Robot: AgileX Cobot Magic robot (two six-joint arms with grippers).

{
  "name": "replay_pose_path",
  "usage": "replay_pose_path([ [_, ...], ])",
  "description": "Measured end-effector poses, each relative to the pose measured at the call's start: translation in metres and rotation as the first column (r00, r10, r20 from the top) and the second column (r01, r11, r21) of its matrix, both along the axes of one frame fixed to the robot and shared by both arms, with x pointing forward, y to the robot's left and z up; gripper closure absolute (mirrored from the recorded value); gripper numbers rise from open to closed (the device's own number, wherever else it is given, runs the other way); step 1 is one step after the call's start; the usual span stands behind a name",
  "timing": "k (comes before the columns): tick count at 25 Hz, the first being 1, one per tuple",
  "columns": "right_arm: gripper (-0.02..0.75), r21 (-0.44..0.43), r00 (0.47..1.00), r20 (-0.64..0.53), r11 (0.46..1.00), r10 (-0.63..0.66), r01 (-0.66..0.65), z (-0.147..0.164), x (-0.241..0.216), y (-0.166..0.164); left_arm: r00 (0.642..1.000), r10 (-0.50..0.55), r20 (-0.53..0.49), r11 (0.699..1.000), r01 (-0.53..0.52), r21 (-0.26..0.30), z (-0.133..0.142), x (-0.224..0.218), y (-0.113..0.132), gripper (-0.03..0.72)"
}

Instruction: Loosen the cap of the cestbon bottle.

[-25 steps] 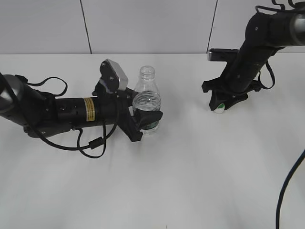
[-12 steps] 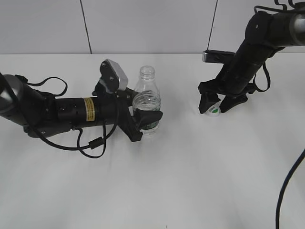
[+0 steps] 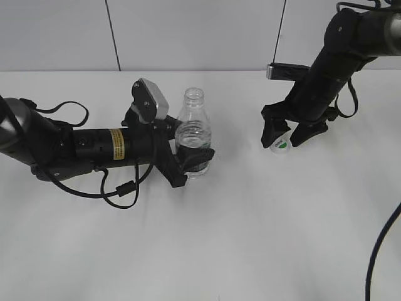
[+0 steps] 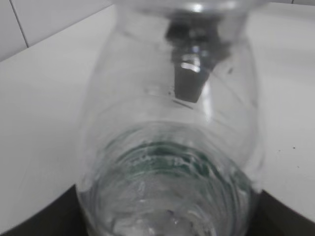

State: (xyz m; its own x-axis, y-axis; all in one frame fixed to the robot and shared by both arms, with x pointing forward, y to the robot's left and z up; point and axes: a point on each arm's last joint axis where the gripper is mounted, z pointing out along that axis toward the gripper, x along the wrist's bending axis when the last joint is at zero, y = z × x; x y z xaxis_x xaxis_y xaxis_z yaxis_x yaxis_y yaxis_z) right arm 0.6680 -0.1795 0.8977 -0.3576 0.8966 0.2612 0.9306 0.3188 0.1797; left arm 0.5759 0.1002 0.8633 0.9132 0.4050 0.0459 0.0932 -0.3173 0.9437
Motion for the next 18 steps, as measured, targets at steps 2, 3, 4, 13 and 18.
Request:
replay_pose_path([
  [2,0.16,0.001,1.0,0.004,1.0,0.001,-0.001,0.002,0.0,0.0,1.0,-0.003,0.003,1.0,0.003,-0.007,0.001,0.0,0.0,0.199],
  [3,0.16,0.001,1.0,0.004,1.0,0.002,-0.002,0.003,0.0,0.0,1.0,-0.005,0.007,1.0,0.005,-0.017,0.002,0.0,0.0,0.162],
  [4,0.16,0.002,1.0,0.005,1.0,0.002,-0.002,0.004,0.0,0.0,1.0,-0.006,0.008,1.0,0.006,-0.02,0.003,0.0,0.0,0.132],
  [13,0.159,0.007,1.0,0.012,1.0,0.009,-0.009,0.015,-0.002,0.0,0.998,-0.066,0.025,0.998,0.066,0.018,0.001,0.0,0.009,0.098],
  [18,0.159,0.007,1.0,-0.018,1.0,0.021,-0.021,0.018,-0.006,0.0,0.993,-0.115,-0.001,0.992,0.115,0.047,0.0,-0.001,0.02,0.098],
])
